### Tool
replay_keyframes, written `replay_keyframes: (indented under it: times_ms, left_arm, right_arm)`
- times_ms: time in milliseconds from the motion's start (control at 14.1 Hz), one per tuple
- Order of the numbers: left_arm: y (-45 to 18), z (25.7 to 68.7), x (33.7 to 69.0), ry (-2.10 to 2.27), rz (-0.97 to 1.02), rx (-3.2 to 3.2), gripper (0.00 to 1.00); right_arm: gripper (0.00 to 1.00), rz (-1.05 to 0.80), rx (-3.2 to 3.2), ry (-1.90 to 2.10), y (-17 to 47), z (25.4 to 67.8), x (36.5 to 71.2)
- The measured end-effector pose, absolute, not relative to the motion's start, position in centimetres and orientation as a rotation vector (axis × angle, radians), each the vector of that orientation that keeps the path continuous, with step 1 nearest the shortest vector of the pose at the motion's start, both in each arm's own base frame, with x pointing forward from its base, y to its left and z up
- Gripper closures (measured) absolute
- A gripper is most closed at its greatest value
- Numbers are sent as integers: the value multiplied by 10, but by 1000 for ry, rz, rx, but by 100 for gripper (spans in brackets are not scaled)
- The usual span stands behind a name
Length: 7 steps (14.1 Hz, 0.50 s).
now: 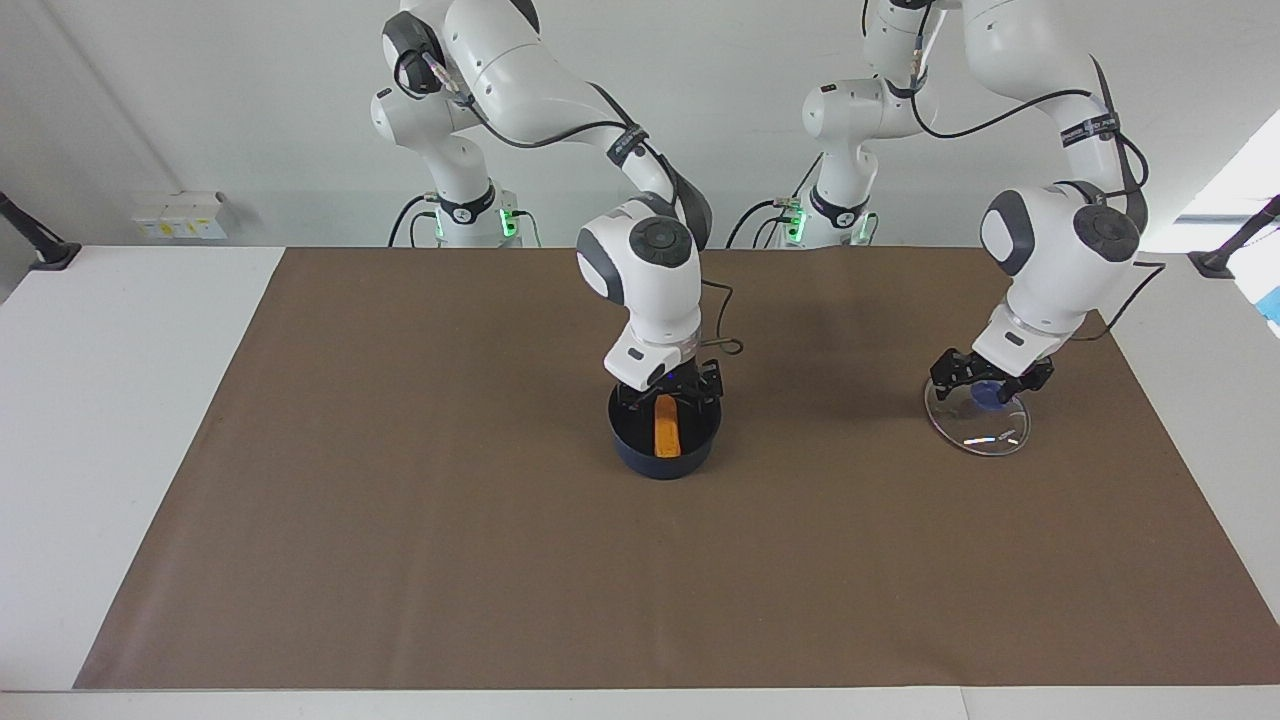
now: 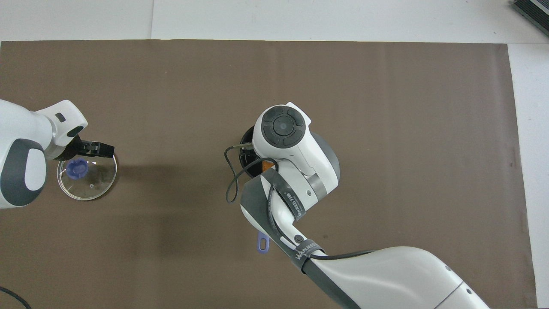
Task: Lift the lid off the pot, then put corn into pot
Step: 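Lower the corn into the pot and open the right gripper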
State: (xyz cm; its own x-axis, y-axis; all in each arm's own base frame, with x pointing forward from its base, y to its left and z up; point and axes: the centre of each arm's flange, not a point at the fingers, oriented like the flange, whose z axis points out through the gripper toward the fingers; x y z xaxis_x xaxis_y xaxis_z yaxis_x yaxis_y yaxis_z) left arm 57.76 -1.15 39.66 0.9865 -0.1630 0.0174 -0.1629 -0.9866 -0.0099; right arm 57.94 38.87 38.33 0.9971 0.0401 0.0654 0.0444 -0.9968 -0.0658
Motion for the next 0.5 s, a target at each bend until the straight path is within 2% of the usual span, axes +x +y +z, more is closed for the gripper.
replay_keyframes:
  times_ms: [213, 498]
  left_arm:
    - [-49, 414, 581, 275, -39, -3122, 0]
    - [-87, 452, 582, 259, -2, -3123, 0]
  right_arm:
    - [0, -128, -3087, -43, 361, 446, 576]
    - [0, -226, -3101, -43, 281, 521, 590]
